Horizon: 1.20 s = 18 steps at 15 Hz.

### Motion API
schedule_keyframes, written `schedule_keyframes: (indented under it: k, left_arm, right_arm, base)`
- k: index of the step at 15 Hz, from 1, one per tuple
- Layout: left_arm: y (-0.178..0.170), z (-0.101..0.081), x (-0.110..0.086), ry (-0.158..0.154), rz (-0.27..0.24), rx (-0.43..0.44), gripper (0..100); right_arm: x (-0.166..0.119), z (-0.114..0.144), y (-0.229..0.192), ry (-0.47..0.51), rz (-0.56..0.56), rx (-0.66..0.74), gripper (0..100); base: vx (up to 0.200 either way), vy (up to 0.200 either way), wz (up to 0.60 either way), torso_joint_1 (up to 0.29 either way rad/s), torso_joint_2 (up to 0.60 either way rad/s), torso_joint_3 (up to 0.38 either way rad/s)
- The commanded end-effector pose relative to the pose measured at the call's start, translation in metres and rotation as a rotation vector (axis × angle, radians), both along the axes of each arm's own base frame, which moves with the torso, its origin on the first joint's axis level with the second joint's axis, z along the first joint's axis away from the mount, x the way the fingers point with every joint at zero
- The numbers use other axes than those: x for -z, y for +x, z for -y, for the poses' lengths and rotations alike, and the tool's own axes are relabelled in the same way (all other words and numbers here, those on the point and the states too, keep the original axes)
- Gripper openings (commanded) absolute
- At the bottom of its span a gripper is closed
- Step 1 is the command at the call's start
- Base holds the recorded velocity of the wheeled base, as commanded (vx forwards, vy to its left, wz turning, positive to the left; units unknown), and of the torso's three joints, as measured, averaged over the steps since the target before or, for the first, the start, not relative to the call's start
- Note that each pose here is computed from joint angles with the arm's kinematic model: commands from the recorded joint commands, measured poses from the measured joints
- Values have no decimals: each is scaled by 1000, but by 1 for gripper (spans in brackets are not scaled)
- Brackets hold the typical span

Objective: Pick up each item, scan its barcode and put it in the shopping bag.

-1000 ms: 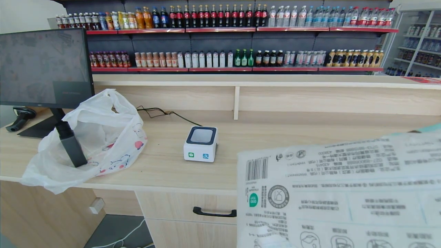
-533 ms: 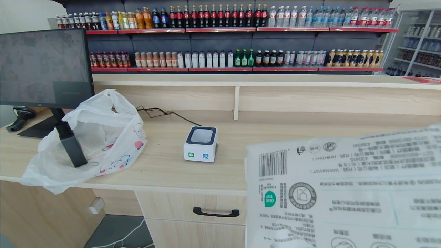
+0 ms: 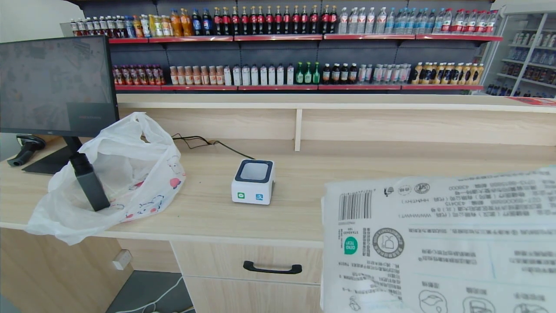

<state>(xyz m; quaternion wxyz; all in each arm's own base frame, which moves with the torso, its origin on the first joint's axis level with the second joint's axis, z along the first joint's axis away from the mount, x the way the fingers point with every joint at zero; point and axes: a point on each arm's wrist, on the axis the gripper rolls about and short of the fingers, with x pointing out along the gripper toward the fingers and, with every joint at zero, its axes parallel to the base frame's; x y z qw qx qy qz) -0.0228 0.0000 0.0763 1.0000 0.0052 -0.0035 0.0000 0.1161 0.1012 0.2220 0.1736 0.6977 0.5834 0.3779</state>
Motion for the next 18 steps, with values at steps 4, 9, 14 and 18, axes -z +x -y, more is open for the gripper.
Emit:
schedule_keyframes:
  k: [4, 9, 14, 18]
  left_arm:
    - [0, 0, 0, 0, 1, 0, 100]
    - [0, 0, 0, 0, 1, 0, 100]
    - [0, 0, 0, 0, 1, 0, 100]
    - [0, 0, 0, 0, 1, 0, 100]
  right_arm:
    - [28, 14, -8, -88, 261, 158, 0]
    - [40, 21, -6, -180, 739, 335, 0]
    - [47, 40, 31, -365, 1185, 558, 0]
    - [74, 44, 61, -562, 1633, 618, 0]
  base:
    - [0, 0, 0, 0, 0, 0]
    - [0, 0, 0, 0, 0, 0]
    - [0, 0, 0, 0, 0, 0]
    - [0, 0, 0, 0, 0, 0]
